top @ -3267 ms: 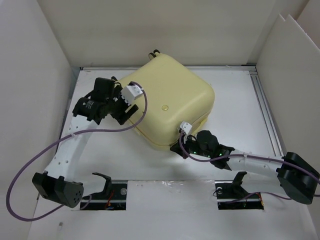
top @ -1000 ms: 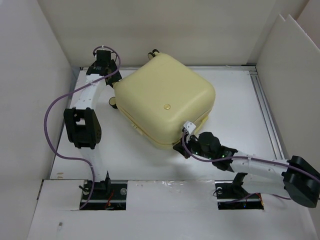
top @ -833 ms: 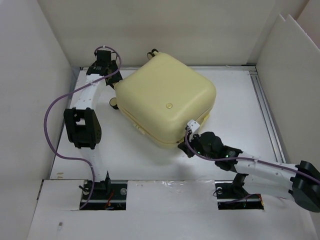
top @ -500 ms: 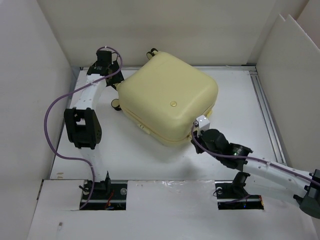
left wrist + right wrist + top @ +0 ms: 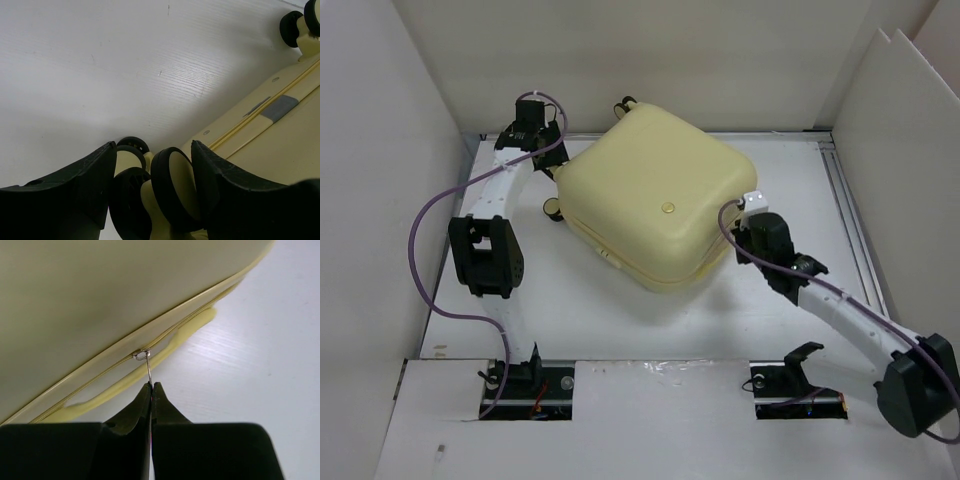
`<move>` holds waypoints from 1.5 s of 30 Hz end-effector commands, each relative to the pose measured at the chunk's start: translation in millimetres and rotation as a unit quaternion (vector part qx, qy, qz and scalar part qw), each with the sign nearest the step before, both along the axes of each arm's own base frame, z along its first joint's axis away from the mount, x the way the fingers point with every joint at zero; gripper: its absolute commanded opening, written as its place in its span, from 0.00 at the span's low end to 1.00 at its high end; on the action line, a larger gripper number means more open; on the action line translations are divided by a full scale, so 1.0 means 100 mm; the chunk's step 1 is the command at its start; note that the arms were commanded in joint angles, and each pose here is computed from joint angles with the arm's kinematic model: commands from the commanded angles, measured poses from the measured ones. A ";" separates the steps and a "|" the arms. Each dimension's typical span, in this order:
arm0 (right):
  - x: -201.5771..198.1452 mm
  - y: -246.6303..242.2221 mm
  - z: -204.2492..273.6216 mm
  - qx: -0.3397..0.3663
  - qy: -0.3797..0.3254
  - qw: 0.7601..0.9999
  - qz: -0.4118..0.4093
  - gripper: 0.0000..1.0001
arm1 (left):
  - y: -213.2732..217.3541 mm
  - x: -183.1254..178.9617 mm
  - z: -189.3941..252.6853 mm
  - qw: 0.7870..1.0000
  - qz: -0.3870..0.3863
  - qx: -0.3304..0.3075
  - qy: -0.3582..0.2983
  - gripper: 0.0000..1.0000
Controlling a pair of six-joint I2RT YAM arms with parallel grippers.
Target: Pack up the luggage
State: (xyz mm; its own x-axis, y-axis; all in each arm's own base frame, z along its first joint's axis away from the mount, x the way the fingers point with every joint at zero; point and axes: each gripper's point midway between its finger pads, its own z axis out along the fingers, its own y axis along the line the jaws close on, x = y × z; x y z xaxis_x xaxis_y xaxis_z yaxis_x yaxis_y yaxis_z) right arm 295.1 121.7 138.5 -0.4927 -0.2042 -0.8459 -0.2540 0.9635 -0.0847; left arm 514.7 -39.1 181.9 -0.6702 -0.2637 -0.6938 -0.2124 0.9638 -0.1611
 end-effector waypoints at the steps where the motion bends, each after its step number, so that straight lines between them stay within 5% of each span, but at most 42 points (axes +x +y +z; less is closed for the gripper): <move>1: 0.58 -0.72 0.53 -0.064 -0.095 0.987 -0.112 0.00 | -0.06 0.04 -0.05 0.994 -0.089 0.064 -0.002 0.00; 9: 1.36 -1.41 0.89 -0.072 -0.145 0.978 -0.131 0.00 | -0.02 0.08 -0.06 0.993 -0.088 0.077 -0.006 0.00; 16: 2.00 -1.37 1.07 -0.062 -0.207 0.976 -0.034 0.00 | 0.03 0.14 -0.04 0.992 -0.084 0.094 -0.011 0.00; 21: 2.04 -0.83 1.08 -0.010 -0.221 0.968 0.116 0.00 | 0.04 0.11 0.07 0.991 -0.090 0.100 -0.017 0.00; 26: 1.99 -0.67 0.83 -0.004 -0.198 0.969 0.149 0.00 | 0.13 -0.10 0.73 0.984 -0.121 0.107 -0.081 0.33; 28: 1.99 -0.65 0.78 -0.002 -0.193 0.969 0.153 0.00 | 0.06 -0.36 1.02 0.967 -0.188 0.135 -0.108 0.34; 30: 2.02 -0.65 0.77 -0.002 -0.192 0.969 0.153 0.00 | -0.12 -0.69 1.04 0.947 -0.275 0.129 -0.104 0.24; 35: 2.04 -0.52 0.72 0.004 -0.187 0.968 0.169 0.00 | -0.44 -1.87 0.20 0.859 -0.485 0.161 0.009 0.07; 38: 2.02 -0.38 0.67 0.009 -0.182 0.966 0.186 0.00 | -0.55 -2.22 -0.28 0.841 -0.516 0.149 0.058 0.06; 45: 1.82 -0.09 0.73 0.038 -0.193 0.959 0.202 0.00 | -0.37 -1.46 -0.36 0.930 -0.341 0.139 0.022 0.08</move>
